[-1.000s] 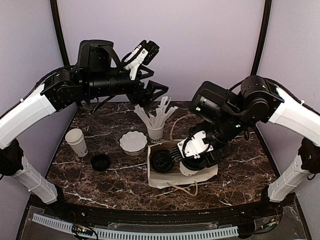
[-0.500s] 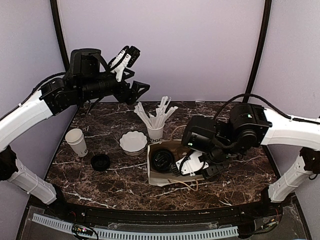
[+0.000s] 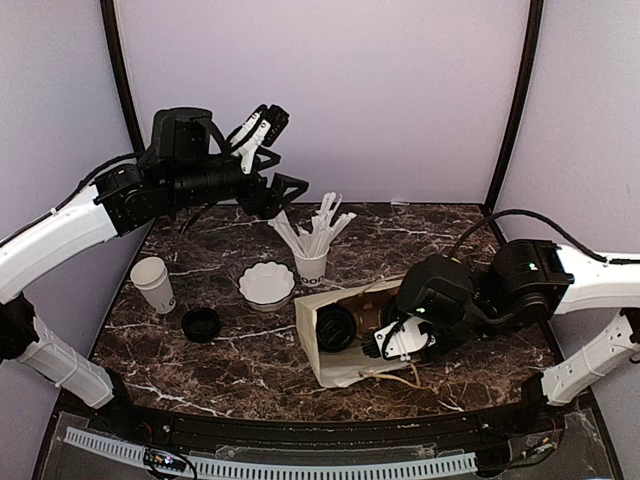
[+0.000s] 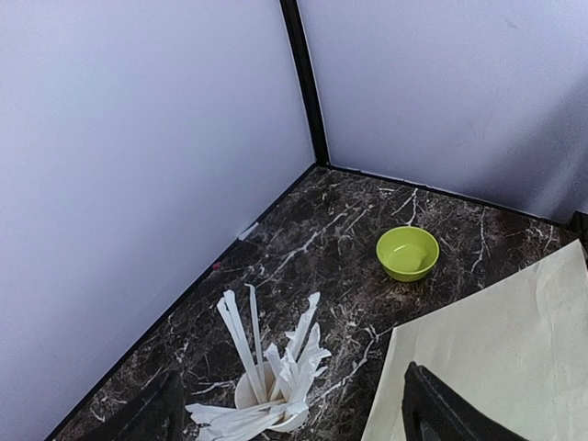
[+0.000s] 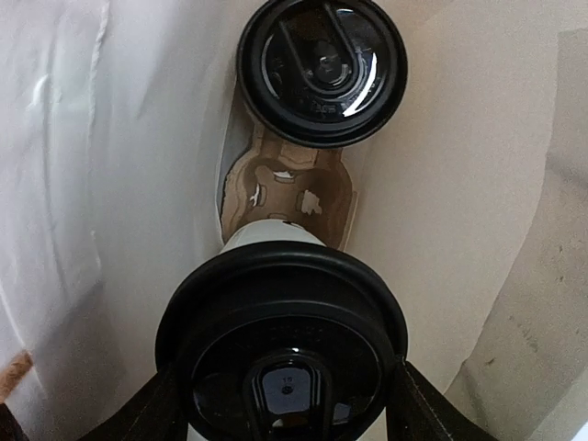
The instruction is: Pack the takeout coffee
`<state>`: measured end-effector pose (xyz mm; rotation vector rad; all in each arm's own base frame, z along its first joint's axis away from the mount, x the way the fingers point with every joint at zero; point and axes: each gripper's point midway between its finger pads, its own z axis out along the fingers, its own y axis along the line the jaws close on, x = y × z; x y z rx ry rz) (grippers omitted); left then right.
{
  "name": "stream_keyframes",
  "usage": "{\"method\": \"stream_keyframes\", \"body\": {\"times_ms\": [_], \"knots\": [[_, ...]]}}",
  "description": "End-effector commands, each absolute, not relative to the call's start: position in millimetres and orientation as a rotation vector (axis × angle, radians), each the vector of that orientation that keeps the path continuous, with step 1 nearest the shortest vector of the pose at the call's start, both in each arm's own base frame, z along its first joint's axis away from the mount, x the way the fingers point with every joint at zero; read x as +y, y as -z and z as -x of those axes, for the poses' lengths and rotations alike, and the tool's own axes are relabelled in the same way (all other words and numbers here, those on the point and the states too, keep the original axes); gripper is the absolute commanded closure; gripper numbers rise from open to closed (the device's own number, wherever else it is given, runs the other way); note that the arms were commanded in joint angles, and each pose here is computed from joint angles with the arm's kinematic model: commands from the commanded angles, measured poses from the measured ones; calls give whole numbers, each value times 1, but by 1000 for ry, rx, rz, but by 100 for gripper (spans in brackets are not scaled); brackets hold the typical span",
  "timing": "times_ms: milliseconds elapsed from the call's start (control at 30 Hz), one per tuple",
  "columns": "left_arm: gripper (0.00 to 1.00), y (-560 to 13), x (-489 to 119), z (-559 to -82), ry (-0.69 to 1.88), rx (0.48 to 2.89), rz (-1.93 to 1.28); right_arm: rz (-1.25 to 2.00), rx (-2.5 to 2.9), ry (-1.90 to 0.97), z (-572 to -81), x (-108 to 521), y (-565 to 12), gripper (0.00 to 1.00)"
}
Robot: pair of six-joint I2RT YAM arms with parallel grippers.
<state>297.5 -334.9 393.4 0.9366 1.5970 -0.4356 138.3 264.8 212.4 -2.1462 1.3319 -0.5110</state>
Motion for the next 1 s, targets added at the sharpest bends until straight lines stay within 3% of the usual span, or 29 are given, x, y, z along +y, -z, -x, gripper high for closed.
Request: {"method": "stream_keyframes", "body": {"times_ms": [0,967], "knots": [[16,-386,-343,-295,498,1584,-955,2068,1259,469,-137,275,-227,60],[16,-341,-356,-304,556,1661,-1025,1974,1318,456,-169,287,-191,59]]}}
